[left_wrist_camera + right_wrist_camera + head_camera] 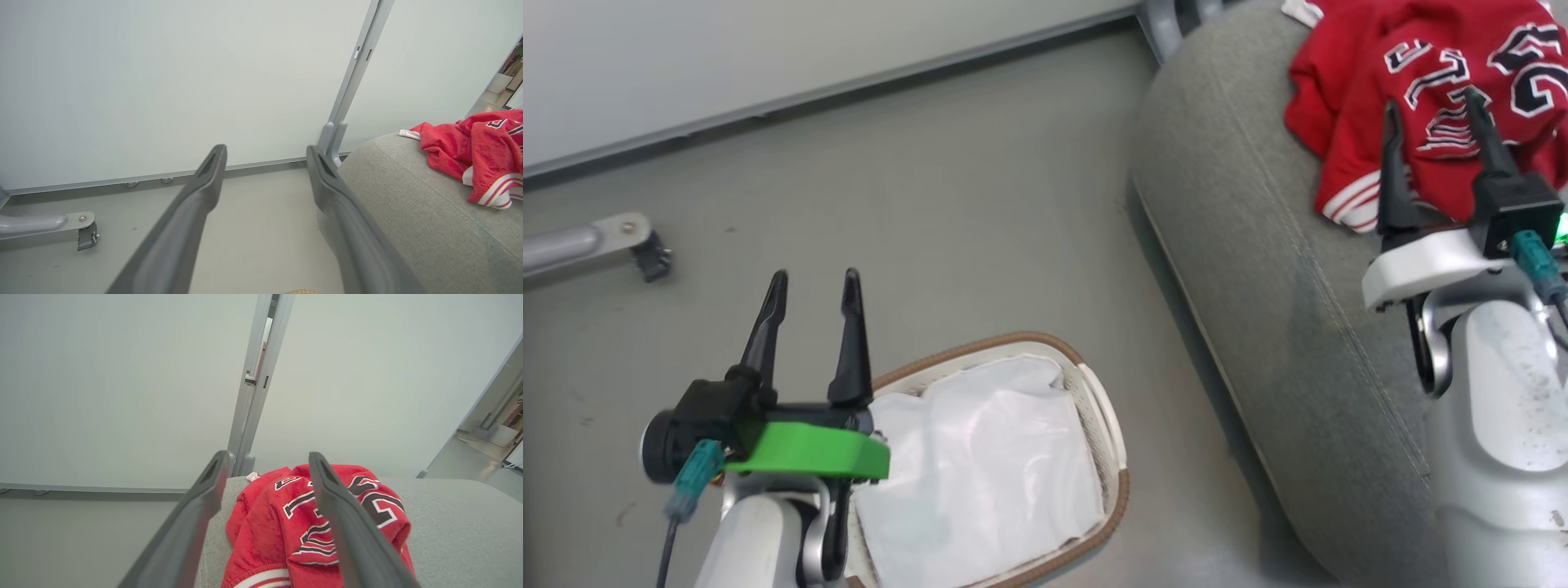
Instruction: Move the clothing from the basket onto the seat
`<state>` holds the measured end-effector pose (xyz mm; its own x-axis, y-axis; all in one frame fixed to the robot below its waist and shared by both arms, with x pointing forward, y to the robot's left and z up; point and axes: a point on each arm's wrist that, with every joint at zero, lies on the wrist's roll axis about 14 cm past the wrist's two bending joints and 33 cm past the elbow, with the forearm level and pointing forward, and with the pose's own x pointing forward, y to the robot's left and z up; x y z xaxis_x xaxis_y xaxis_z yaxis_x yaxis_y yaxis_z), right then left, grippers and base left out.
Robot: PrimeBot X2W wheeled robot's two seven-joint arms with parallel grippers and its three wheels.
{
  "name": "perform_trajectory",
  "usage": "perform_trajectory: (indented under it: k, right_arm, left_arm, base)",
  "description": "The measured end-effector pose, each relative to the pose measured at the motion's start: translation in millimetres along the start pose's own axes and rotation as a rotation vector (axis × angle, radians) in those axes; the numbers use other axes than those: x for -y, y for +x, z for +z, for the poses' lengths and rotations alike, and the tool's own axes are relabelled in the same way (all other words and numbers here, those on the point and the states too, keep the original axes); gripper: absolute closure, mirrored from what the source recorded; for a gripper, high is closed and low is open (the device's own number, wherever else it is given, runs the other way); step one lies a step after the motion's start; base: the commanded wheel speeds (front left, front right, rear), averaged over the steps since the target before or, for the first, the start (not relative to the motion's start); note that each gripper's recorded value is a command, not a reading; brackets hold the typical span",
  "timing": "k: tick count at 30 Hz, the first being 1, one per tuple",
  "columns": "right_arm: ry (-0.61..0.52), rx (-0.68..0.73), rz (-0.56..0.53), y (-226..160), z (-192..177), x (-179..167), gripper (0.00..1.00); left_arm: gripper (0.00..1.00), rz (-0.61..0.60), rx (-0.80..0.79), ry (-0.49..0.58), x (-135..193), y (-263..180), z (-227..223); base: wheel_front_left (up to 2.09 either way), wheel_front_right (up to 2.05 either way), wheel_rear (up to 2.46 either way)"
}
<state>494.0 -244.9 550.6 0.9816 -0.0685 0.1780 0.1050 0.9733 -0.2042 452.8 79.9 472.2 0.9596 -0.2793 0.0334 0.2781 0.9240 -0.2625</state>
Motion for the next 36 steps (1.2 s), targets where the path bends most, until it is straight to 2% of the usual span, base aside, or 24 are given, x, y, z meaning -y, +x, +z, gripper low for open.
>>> perform_trajectory:
  k: [7,8,15,24,29,36]
  right_arm:
    - [0.124,0.023,0.145,-9,13,-61,0.0]
    - [0.162,0.022,0.187,-16,16,-79,0.0]
    - [0.281,0.0,0.297,-47,19,-122,0.0]
    - [0.346,-0.041,0.35,-86,16,-139,0.0]
    - [0.343,-0.069,0.354,-104,8,-138,0.0]
    - [0.338,-0.071,0.343,-110,7,-133,0.0]
  left_arm:
    - [0.0,0.21,0.04,0.019,-54,-56,24]
    - [0.0,0.262,0.053,0.022,-66,-72,30]
    - [0.0,0.387,0.07,0.034,-90,-122,38]
    - [0.0,0.446,0.057,0.035,-97,-159,33]
    - [0.0,0.435,0.026,0.016,-92,-163,22]
    - [0.0,0.406,0.017,0.013,-84,-158,18]
  base:
    - [0.0,0.0,0.0]
    - [0.0,0.0,0.0]
    - [0.0,0.0,0.0]
    - [0.0,0.0,0.0]
    - [0.0,0.0,0.0]
    - [0.0,0.0,0.0]
